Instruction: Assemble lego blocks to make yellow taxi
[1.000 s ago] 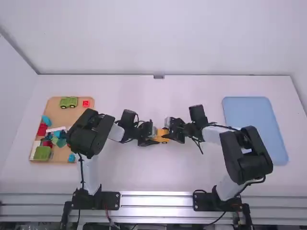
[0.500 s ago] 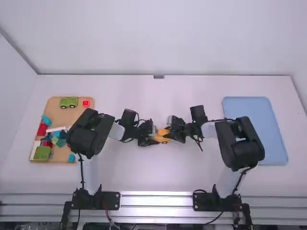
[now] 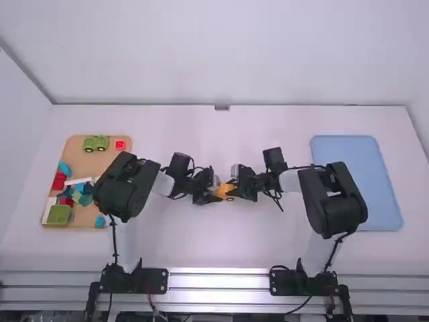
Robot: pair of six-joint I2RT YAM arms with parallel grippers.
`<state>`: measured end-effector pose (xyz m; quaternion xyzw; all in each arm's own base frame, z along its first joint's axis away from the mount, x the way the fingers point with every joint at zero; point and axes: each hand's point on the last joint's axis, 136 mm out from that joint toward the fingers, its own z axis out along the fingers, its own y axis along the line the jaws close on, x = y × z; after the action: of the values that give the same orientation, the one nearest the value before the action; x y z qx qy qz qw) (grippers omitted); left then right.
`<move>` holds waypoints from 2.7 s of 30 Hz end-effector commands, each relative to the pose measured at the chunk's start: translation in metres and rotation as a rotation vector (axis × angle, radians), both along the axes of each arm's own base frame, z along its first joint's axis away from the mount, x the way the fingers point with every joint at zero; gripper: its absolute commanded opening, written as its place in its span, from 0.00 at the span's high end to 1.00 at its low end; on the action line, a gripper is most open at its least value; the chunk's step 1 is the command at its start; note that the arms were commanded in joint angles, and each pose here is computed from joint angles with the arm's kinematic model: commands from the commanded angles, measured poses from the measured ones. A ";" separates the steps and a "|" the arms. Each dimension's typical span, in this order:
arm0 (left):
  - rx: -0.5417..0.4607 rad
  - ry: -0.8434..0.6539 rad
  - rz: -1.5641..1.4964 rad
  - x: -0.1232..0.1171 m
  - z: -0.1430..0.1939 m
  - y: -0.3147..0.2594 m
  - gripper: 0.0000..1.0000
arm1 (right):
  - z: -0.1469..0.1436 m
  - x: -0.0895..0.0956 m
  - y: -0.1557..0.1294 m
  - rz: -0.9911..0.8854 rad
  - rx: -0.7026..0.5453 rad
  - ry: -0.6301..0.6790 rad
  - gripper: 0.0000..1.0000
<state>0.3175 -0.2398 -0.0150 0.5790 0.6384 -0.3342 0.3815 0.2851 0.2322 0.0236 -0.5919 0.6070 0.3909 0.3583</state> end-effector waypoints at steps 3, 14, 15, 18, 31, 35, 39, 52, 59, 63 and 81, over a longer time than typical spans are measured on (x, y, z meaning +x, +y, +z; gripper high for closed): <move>0.009 0.016 -0.005 -0.002 -0.006 -0.002 0.73 | -0.008 0.003 0.003 0.022 0.025 -0.015 1.00; 0.002 0.033 0.011 -0.001 -0.005 -0.003 0.74 | -0.018 0.012 0.005 0.020 0.019 -0.004 1.00; 0.002 0.034 0.011 -0.001 -0.005 -0.002 0.74 | -0.018 0.013 0.006 0.020 0.018 -0.007 1.00; 0.002 0.035 0.011 -0.001 -0.005 -0.002 0.76 | -0.022 0.015 0.005 0.012 -0.008 -0.012 1.00; 0.002 0.034 0.011 -0.001 -0.005 -0.003 0.78 | -0.055 0.006 0.008 0.005 -0.227 -0.021 1.00; 0.002 0.035 0.011 -0.001 -0.005 -0.003 0.78 | -0.062 0.005 0.002 -0.010 -0.272 -0.010 1.00; 0.002 0.034 0.011 -0.001 -0.005 -0.003 0.79 | -0.068 0.002 -0.002 -0.003 -0.314 -0.010 1.00; -0.005 0.043 0.024 0.003 -0.003 -0.004 0.84 | -0.084 -0.015 0.000 0.059 -0.449 -0.045 1.00; -0.006 0.041 0.024 0.003 -0.003 -0.004 0.85 | -0.070 -0.012 0.006 0.079 -0.347 -0.055 1.00; -0.006 0.041 0.024 0.003 -0.003 -0.004 0.85 | -0.040 -0.012 0.014 0.124 -0.189 -0.091 1.00; -0.003 0.041 0.023 0.002 -0.003 -0.003 0.98 | 0.000 0.015 0.018 0.007 -0.046 -0.054 1.00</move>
<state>0.3231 -0.2504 -0.0060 0.5700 0.6375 -0.3449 0.3869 0.2982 0.2452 0.0175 -0.6272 0.5896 0.3560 0.3637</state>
